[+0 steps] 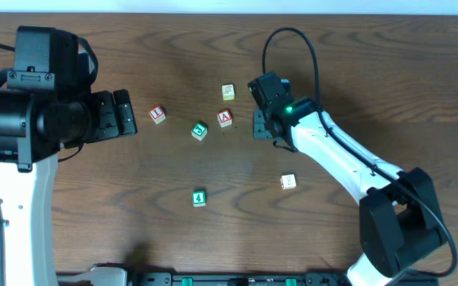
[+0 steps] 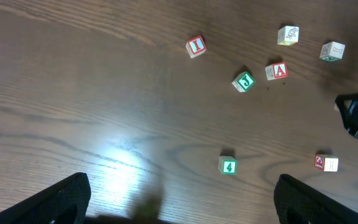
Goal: Spell out Ai2
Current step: 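Carry the blue 2 block with the right gripper to the A block's right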
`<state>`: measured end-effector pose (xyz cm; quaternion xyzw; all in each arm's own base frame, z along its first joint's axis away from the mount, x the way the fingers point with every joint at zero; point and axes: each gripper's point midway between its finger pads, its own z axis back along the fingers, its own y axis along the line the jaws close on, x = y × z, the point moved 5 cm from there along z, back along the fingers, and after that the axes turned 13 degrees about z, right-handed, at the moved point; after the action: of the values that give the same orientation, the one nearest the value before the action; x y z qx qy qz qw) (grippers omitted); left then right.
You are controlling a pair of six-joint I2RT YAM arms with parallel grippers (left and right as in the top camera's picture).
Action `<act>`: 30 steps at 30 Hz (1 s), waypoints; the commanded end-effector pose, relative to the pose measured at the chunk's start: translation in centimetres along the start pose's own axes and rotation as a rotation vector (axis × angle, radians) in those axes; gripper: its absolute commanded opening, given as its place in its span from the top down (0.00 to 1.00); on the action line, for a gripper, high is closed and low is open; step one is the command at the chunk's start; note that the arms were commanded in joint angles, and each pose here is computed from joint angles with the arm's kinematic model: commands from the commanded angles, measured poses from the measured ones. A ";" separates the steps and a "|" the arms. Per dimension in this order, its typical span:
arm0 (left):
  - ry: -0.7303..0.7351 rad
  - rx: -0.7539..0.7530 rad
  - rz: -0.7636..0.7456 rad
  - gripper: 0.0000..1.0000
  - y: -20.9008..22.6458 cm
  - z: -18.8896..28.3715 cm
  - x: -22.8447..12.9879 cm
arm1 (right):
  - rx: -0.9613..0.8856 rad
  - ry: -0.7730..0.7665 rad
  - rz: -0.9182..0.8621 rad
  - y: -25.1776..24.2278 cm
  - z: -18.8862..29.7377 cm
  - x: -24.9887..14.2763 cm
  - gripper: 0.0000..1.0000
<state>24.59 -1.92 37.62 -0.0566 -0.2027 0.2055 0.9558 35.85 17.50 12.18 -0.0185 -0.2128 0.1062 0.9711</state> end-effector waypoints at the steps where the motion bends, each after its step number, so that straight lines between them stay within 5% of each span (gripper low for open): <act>1: 0.062 0.036 0.010 0.05 0.8 0.2 -1.4 | -0.019 -0.019 0.023 -0.3 -0.7 1.0 0.69; 13: 0.043 0.026 0.036 0.05 0.6 0.1 -1.0 | 0.015 0.082 0.014 0.5 -7.3 1.9 0.72; 30: 0.041 0.025 0.037 0.05 0.6 0.1 -0.9 | 0.085 0.101 -0.018 1.8 -7.6 1.6 0.67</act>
<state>24.60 -1.91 37.62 -0.0591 -0.2023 0.2181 0.9529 39.72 19.24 5.42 0.0147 -0.1534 0.1095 0.9820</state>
